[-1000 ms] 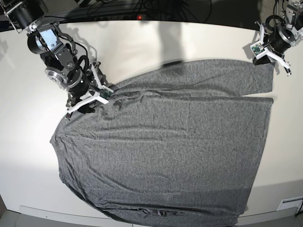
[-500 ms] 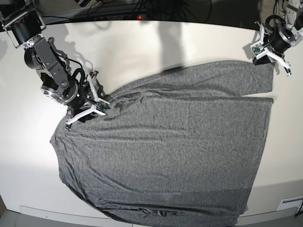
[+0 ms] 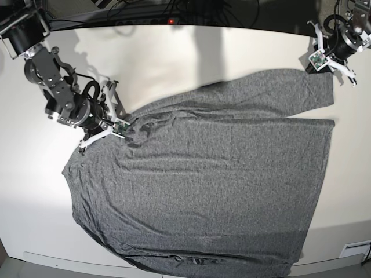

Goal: Fold the T-shirt properly
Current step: 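Grasp the shirt's shoulder edges with the left and right grippers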

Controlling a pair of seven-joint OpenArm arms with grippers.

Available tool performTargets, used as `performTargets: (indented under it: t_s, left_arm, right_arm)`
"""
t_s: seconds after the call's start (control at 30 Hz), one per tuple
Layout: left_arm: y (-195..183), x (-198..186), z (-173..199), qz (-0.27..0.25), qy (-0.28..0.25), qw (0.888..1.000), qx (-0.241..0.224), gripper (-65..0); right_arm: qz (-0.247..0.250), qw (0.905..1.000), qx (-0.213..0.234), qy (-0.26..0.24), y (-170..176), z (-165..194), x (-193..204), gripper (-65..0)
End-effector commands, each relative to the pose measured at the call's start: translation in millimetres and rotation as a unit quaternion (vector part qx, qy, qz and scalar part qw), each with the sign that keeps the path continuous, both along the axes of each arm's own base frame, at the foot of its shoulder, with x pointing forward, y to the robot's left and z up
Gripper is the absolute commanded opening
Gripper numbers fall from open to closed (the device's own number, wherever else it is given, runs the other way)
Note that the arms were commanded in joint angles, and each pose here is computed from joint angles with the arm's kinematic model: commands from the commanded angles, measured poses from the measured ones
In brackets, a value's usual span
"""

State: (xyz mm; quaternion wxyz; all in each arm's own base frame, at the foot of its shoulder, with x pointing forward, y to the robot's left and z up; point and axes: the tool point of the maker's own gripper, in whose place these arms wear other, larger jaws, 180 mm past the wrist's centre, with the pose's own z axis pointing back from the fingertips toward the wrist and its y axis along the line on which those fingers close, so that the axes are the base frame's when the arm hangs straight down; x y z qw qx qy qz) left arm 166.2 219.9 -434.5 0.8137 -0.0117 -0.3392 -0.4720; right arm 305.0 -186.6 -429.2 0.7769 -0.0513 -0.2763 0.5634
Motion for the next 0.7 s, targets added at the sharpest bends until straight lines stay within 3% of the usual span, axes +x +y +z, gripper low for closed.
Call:
performTargets:
  t_s: [0.0,0.13,0.23,0.43,0.67]
  left_arm:
    - [3.4,12.5,18.0,0.004,-0.025,1.000,-0.009,-65.0]
    - [0.7,44.8,74.1,0.042,-0.105,0.991,-0.078,-65.0]
    - [1.7,60.4,101.5,0.050,-0.144,0.984,-0.094,-65.0]
    - [9.2,84.0,112.8,0.084,-0.150,0.980,-0.102,-65.0]
    - [17.5,113.4,114.1,0.115,-0.172,0.971,-0.119,-65.0]
  right_arm:
    - [-0.007,0.9999,0.002,-0.010,-5.7,11.4,8.7,-65.0]
    - [-0.047,0.9976,0.046,-0.020,-11.1,26.3,20.3,-65.0]
    - [-0.072,0.9944,0.071,-0.032,-17.1,38.1,29.5,-65.0]
    - [-0.097,0.9897,0.091,-0.053,-25.9,54.0,43.2,-65.0]
    - [-0.116,0.9858,0.111,-0.049,-15.9,46.0,55.6,-65.0]
